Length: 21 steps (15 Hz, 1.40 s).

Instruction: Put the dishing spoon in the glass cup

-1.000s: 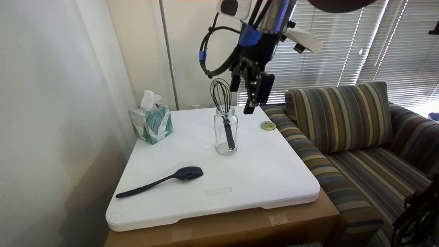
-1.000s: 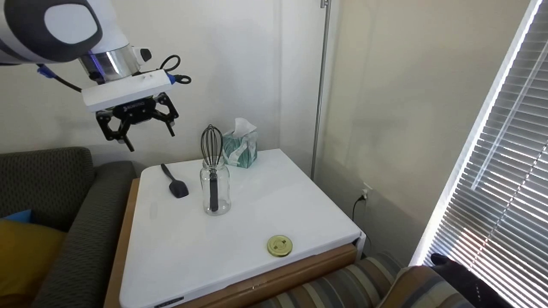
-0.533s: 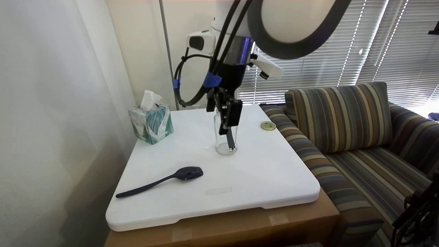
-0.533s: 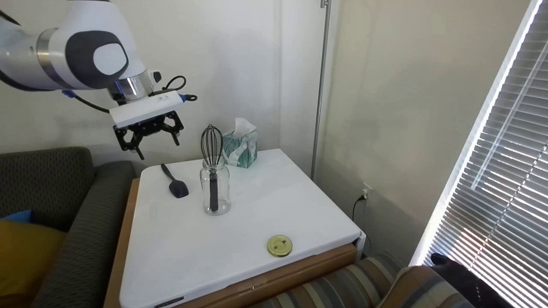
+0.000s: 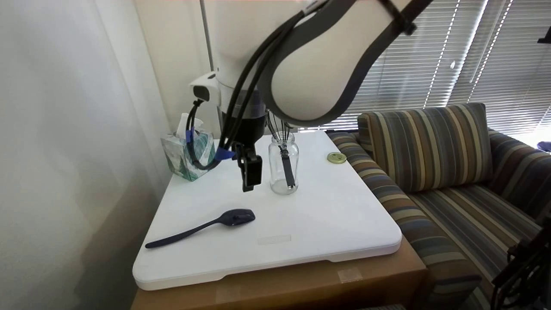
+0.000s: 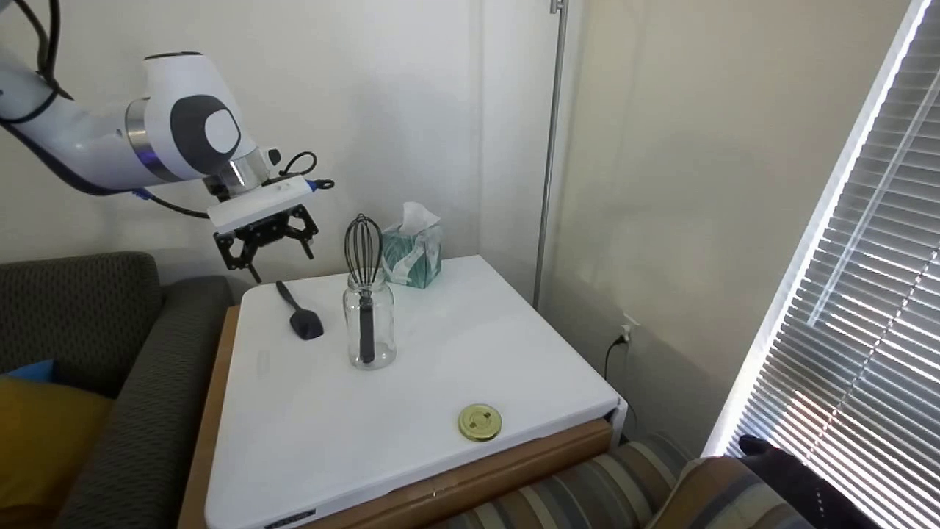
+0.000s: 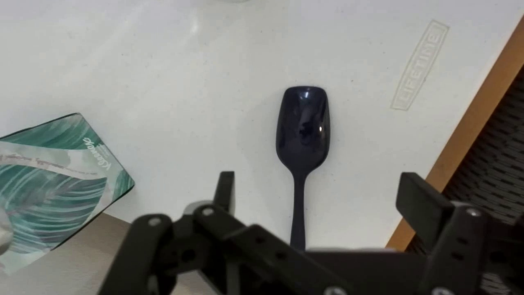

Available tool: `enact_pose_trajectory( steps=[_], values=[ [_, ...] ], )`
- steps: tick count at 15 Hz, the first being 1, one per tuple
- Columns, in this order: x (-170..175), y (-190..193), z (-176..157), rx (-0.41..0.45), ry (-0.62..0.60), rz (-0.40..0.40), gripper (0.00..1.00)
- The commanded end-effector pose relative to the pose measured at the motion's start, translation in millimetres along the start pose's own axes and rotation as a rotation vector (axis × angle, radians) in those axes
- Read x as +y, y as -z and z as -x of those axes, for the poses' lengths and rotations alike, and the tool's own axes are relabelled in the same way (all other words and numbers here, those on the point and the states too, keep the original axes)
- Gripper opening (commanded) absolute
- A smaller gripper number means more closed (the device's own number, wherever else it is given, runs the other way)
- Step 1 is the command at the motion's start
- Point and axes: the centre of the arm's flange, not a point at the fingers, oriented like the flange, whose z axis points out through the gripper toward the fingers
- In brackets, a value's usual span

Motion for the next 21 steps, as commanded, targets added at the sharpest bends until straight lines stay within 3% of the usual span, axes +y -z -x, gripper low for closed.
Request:
enact_pose_trajectory(
  steps=[1,6,12,21],
  values=[
    [8.9,-29.3,-32.1,-0.061,0.044,-0.032,1.00],
    [11.5,-66.3,-35.8,-0.069,0.052,-0.119,1.00],
    [22.6,-115.5,-29.6,-0.083,0.023,-0.161,1.00],
    [34.4,-144.6,-28.1,-0.013,0.033,-0.295,1.00]
  ],
)
